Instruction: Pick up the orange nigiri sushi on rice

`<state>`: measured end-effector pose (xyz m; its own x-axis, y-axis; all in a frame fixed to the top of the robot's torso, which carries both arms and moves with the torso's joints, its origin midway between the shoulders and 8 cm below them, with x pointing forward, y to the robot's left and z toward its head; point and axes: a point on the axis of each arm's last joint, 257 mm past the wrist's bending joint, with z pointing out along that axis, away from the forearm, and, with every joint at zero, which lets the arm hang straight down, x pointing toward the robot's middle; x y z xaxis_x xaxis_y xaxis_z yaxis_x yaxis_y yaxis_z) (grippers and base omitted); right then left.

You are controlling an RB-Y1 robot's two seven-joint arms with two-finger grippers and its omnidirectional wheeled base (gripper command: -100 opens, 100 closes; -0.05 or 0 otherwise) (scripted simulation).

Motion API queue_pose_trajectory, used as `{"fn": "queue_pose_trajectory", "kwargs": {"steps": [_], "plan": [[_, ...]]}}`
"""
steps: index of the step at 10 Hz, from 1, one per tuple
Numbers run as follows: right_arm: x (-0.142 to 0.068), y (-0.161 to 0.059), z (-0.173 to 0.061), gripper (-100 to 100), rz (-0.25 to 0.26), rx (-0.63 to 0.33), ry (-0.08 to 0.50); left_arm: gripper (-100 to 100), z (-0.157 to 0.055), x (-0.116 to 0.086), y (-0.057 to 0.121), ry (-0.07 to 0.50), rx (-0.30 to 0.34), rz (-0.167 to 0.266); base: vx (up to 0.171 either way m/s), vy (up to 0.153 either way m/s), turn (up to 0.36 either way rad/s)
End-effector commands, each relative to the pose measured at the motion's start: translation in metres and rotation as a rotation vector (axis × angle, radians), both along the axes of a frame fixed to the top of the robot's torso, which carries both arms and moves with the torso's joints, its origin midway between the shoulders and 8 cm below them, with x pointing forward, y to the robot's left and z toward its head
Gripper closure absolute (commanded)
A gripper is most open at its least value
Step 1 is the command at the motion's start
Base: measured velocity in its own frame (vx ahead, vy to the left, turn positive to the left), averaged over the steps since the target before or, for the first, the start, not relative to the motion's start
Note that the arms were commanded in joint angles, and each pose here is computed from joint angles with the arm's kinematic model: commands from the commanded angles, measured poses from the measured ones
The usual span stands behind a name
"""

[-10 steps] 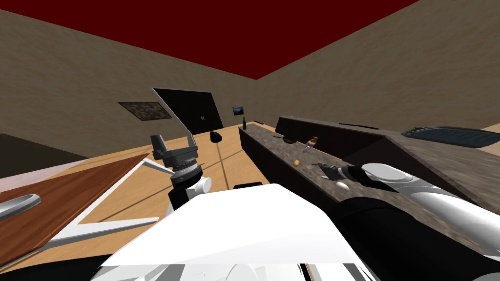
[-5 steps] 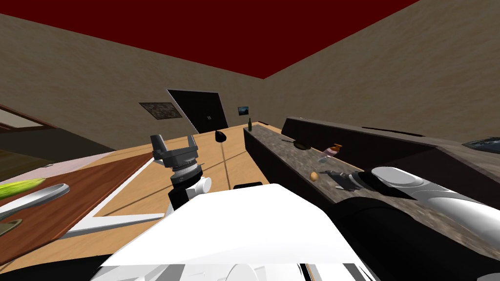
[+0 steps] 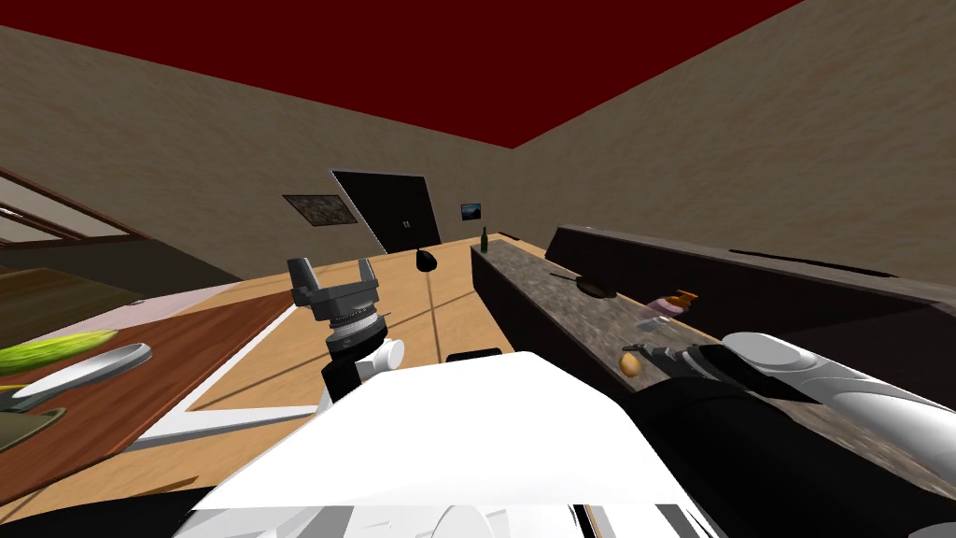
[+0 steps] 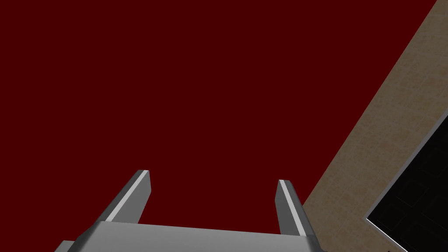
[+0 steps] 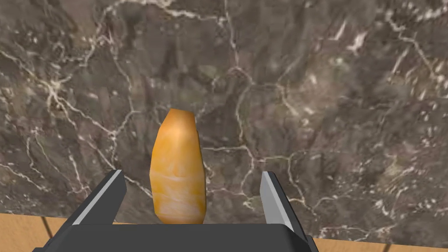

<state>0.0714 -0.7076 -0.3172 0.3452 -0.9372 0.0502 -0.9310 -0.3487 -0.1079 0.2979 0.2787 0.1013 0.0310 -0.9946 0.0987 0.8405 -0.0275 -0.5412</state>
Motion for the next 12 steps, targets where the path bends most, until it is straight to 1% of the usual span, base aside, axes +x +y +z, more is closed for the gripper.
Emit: {"fn": "queue_pose_trajectory", "kwargs": {"steps": [1, 2, 3, 4, 5, 6, 7, 8, 9, 10, 12], "plan": [[-0.018, 0.003, -0.006, -100, 0.008, 0.017, 0.043, 0, 0.000, 0.000, 0.000, 0.000, 0.000, 0.000, 0.129, 0.013, 0.074], [-0.018, 0.003, -0.006, -100, 0.008, 0.017, 0.043, 0, 0.000, 0.000, 0.000, 0.000, 0.000, 0.000, 0.077, 0.009, 0.025], [-0.027, 0.005, -0.009, -100, 0.010, 0.026, 0.061, 0, 0.000, 0.000, 0.000, 0.000, 0.000, 0.000, 0.041, 0.007, 0.029], [-0.022, 0.003, -0.007, -100, 0.006, 0.021, 0.050, 0, 0.000, 0.000, 0.000, 0.000, 0.000, 0.000, 0.018, 0.003, 0.008], [-0.023, 0.003, -0.008, 0, 0.009, 0.023, 0.053, 0, 0.000, 0.000, 0.000, 0.000, 0.000, 0.000, 0.000, 0.000, 0.000], [-0.030, 0.008, -0.022, -100, -0.002, 0.024, 0.055, 0, 0.000, 0.000, 0.000, 0.000, 0.000, 0.000, 0.011, -0.018, 0.073], [-0.030, 0.008, -0.022, -100, -0.002, 0.024, 0.055, 0, 0.000, 0.000, 0.000, 0.000, 0.000, 0.000, 0.012, -0.026, 0.049], [-0.036, 0.011, -0.033, -100, -0.010, 0.026, 0.057, 0, 0.000, 0.000, 0.000, 0.000, 0.000, 0.000, 0.012, -0.032, 0.061], [-0.035, 0.011, -0.028, -100, -0.005, 0.028, 0.057, 0, 0.000, 0.000, 0.000, 0.000, 0.000, 0.000, 0.005, -0.016, 0.016], [-0.035, 0.011, -0.029, 100, -0.007, 0.026, 0.056, 0, 0.000, 0.000, 0.000, 0.000, 0.000, 0.000, 0.000, 0.000, 0.000], [-0.036, 0.010, -0.029, 100, -0.007, 0.026, 0.057, 0, 0.000, 0.000, 0.000, 0.000, 0.000, 0.000, 0.000, 0.000, 0.000]]}}
